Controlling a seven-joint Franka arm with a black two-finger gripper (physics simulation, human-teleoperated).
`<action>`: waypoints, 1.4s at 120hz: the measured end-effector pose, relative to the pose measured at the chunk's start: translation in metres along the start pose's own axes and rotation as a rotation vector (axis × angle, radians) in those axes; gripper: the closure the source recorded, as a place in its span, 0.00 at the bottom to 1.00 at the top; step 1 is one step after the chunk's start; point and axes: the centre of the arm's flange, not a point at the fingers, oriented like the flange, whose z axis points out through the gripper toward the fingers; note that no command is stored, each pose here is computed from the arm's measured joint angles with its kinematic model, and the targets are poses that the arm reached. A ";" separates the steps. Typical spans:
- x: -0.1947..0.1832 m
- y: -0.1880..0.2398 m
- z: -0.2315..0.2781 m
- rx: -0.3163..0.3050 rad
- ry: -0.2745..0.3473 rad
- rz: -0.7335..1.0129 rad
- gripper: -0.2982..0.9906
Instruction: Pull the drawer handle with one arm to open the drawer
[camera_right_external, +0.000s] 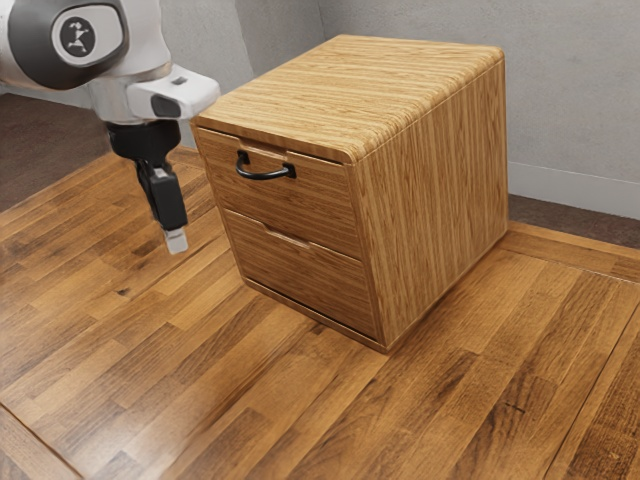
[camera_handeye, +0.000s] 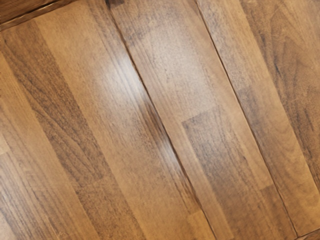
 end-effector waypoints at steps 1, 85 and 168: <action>0.001 0.000 0.000 0.002 0.003 0.006 0.23; -0.004 -0.028 0.003 0.322 0.270 0.773 0.23; 0.022 -0.035 0.003 0.529 0.398 1.269 0.50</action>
